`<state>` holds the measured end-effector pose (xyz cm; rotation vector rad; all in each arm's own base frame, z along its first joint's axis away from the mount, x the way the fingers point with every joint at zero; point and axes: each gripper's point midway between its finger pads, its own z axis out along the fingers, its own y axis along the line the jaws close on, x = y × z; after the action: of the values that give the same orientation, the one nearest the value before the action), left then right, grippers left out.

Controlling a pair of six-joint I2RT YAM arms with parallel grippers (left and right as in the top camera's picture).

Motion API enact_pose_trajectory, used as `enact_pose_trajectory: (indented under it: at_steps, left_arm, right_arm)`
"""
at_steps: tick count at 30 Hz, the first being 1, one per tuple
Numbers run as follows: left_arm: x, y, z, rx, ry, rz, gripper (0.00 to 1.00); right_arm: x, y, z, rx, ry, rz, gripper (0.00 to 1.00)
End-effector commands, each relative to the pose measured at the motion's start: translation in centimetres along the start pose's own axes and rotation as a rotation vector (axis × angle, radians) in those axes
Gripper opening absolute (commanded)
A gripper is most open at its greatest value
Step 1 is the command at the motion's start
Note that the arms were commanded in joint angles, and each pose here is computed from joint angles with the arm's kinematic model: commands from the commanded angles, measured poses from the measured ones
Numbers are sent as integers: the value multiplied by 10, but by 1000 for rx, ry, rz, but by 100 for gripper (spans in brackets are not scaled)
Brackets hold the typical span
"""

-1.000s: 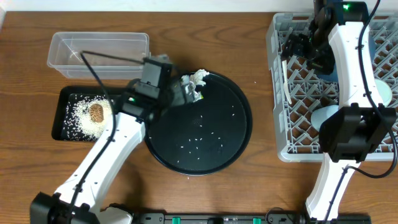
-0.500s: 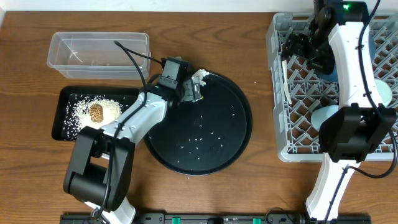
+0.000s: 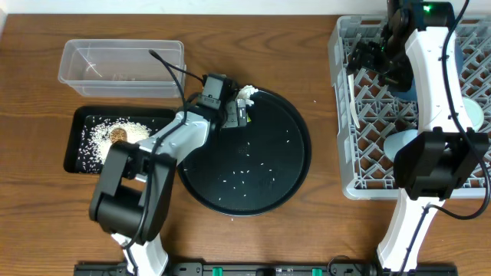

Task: Sort waste into correct bins and load items into the dishwasher rack
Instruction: 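Grasp the foil and yellow wrapper with the left gripper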

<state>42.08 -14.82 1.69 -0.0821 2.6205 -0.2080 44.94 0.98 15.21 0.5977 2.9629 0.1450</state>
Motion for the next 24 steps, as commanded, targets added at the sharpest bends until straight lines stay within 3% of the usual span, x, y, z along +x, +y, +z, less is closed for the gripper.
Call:
enact_pose_trajectory:
  at_steps: [1, 5, 9, 14, 19, 22, 23, 24]
  left_arm:
    - [-10, -2, -2, -7, -30, 14, 98]
    - [-9, -1, -2, -8, -27, 15, 87]
    - [-10, -2, -2, -7, -30, 15, 63]
    - [-10, -2, -2, -7, -29, 15, 43]
    - [-8, -1, -2, -10, -23, 15, 38]
    - [-4, 1, -2, -16, -7, 21, 27]
    - [-2, 2, -1, -20, 1, 29, 19]
    - [1, 3, 0, -25, 13, 36, 19]
  right_arm:
    - [-1, 8, -12, -15, -31, -28, 99]
    - [-1, 8, -12, -15, -31, -28, 99]
    - [-1, 8, -12, -15, -31, -28, 99]
    - [-1, 8, -12, -15, -32, -28, 99]
    - [-1, 8, -12, -15, -31, -28, 99]
    - [-1, 8, -12, -15, -32, -28, 99]
    - [-1, 8, -12, -15, -31, -28, 99]
    - [-1, 8, -12, -15, -32, -28, 99]
